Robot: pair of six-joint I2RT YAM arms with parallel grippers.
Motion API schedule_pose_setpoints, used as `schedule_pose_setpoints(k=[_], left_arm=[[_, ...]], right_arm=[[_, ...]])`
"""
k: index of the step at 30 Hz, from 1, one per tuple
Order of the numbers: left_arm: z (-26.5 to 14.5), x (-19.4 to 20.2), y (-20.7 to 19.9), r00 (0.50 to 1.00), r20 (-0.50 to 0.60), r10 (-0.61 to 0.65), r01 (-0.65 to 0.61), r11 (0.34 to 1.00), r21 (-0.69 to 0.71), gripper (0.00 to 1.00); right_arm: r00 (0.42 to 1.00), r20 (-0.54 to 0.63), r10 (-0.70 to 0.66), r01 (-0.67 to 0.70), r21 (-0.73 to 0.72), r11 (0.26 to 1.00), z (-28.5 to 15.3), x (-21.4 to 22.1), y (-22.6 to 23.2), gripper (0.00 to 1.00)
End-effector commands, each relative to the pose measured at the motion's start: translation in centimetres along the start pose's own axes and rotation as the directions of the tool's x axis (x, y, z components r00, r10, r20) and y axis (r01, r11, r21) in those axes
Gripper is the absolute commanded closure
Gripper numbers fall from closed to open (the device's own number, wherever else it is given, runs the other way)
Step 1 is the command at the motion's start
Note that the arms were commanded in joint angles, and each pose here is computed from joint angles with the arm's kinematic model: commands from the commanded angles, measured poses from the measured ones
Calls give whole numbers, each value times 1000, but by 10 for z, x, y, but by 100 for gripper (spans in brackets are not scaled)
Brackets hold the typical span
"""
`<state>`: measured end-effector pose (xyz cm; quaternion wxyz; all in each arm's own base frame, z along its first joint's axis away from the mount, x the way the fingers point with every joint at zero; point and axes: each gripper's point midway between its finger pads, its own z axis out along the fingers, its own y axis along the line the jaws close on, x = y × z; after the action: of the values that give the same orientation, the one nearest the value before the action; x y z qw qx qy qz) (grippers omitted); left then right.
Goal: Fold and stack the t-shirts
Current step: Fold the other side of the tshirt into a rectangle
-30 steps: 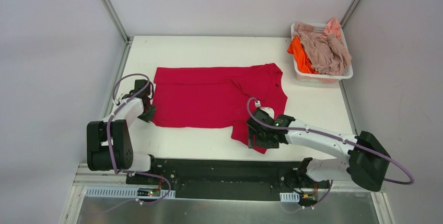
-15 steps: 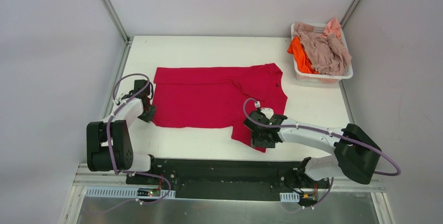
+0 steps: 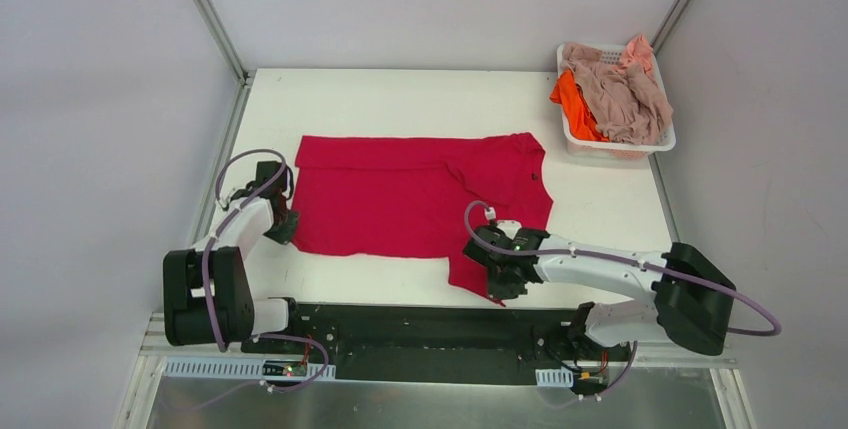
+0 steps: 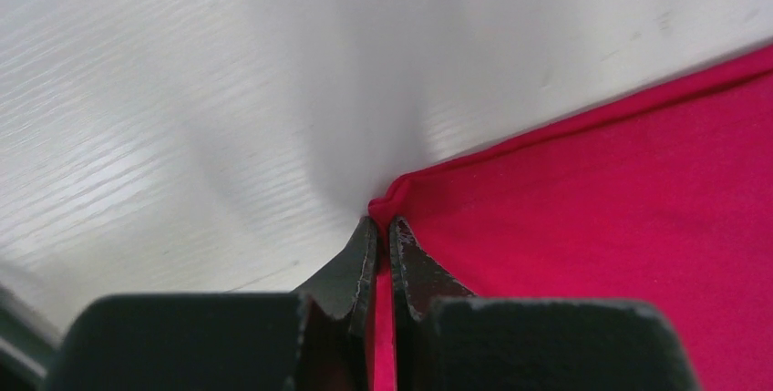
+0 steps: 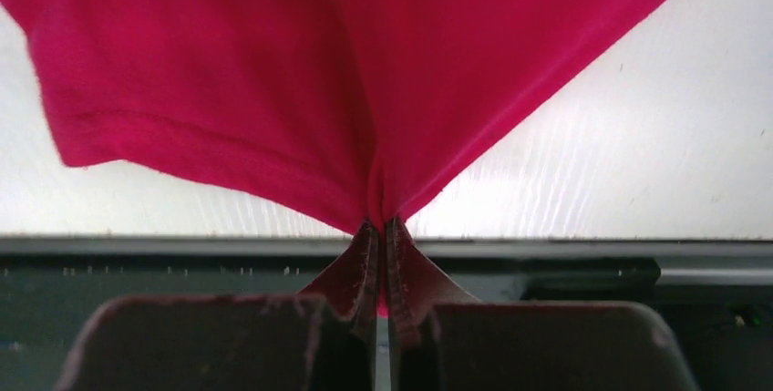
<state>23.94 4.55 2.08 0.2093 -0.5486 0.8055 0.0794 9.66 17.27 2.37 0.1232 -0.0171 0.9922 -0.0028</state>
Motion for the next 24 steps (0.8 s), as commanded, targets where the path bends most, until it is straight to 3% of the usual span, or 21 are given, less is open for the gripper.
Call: schedule_pose_setpoints(k=[1,6,12,24], left_arm=[[-8,15,48,1000,-18,16,-18,994,-111,100],[-24,7,34,1000,-4,-7,6,1000,-20,100],[-43,-9,4,1000,-3,-15,15,998,61,100],[-44,-30,-44,999,-33,-3,5,997,72,100]], right_arm=[[993,-119,24,-29,-40,999,-23,29,-7,100],[994,-94,57,-63,-70,995,-30,10,-3,100],[984,64,166,-155,-150,976,-58,-69,5,100],[920,201,336,-288,-234,929,-78,-188,7,100]])
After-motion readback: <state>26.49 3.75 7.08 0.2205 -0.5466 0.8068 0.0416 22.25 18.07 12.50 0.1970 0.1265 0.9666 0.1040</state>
